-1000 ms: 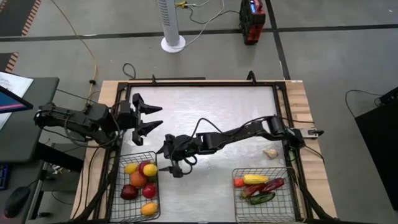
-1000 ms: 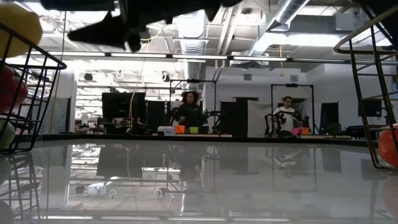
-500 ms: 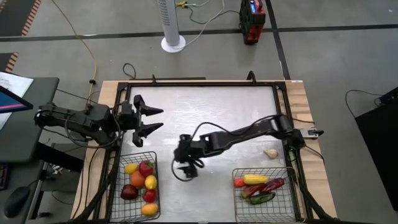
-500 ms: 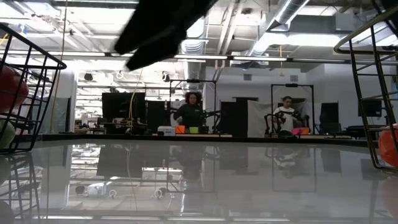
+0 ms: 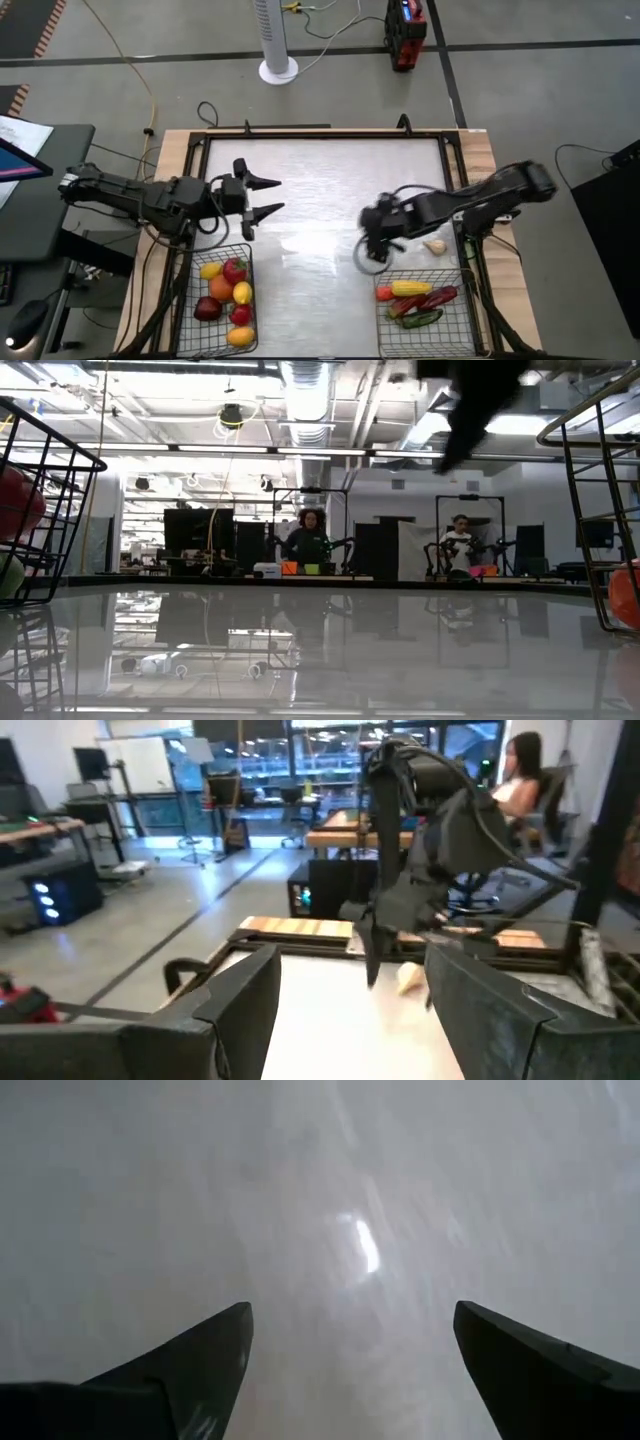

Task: Sort produce into baskets
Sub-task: Put the garlic into the gold wire basket

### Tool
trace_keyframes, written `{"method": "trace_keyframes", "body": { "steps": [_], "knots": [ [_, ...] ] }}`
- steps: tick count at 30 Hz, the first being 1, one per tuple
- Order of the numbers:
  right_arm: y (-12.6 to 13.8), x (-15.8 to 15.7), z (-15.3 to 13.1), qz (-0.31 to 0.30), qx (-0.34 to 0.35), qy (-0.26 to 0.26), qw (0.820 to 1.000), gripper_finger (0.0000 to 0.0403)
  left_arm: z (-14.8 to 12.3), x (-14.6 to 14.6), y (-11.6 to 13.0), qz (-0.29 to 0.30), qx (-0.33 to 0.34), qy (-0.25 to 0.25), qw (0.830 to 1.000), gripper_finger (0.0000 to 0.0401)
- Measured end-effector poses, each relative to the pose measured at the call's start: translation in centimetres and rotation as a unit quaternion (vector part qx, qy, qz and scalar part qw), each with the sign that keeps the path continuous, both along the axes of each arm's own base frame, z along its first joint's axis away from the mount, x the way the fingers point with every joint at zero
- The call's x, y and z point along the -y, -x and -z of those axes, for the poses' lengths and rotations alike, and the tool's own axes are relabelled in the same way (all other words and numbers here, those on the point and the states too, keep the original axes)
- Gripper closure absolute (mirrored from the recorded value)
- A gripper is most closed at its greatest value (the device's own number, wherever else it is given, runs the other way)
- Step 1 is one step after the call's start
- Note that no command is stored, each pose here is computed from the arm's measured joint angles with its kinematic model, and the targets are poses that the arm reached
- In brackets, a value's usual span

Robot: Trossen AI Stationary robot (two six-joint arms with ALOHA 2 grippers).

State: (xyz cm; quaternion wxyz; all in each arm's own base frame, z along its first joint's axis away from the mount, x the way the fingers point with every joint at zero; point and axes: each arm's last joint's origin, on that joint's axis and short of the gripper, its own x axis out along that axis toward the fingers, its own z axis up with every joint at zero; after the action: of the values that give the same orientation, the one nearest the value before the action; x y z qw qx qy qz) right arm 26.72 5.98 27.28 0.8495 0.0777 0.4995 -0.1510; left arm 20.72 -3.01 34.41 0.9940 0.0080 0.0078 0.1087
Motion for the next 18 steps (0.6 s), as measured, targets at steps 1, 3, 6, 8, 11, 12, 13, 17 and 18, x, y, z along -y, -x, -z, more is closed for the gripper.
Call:
{"method": "trace_keyframes", "body": {
  "steps": [1, 3, 6, 8, 11, 12, 13, 17, 18],
  "knots": [
    [1.3, 0.5, -0.1, 0.036, -0.005, -0.016, 0.999, 0.0031, 0.0, 0.0, -0.2, -0.006, 0.003, -0.004, 1.000, 0.0163],
    [3.7, 1.4, 0.0, 0.112, -0.033, -0.056, 0.992, 0.0031, -0.2, 0.0, -0.5, -0.016, 0.020, -0.010, 1.000, 0.0163],
    [6.5, 2.4, 0.3, 0.219, -0.093, -0.125, 0.963, 0.0031, -0.6, 0.0, -0.6, -0.031, 0.040, -0.021, 0.998, 0.0164],
    [8.0, 2.6, 0.4, 0.251, -0.146, -0.154, 0.944, 0.0031, -0.9, 0.0, -0.6, -0.033, 0.051, -0.023, 0.998, 0.0164],
    [9.3, 3.0, 0.8, 0.261, -0.229, -0.170, 0.922, 0.0031, -1.0, -0.1, -0.5, -0.035, 0.057, -0.021, 0.998, 0.0164],
    [9.6, 3.1, 1.0, 0.264, -0.248, -0.172, 0.916, 0.0031, -1.1, -0.1, -0.5, -0.033, 0.059, -0.021, 0.998, 0.0164],
    [9.8, 3.3, 1.2, 0.268, -0.264, -0.174, 0.910, 0.0031, -1.1, -0.1, -0.4, -0.031, 0.060, -0.021, 0.997, 0.0164],
    [9.8, 3.8, 2.3, 0.275, -0.313, -0.207, 0.885, 0.0031, -1.1, -0.1, -0.4, -0.031, 0.060, -0.020, 0.998, 0.0164],
    [9.6, 4.0, 2.6, 0.279, -0.320, -0.216, 0.879, 0.0031, -1.1, -0.1, -0.4, -0.031, 0.061, -0.017, 0.997, 0.0164]
  ]
}}
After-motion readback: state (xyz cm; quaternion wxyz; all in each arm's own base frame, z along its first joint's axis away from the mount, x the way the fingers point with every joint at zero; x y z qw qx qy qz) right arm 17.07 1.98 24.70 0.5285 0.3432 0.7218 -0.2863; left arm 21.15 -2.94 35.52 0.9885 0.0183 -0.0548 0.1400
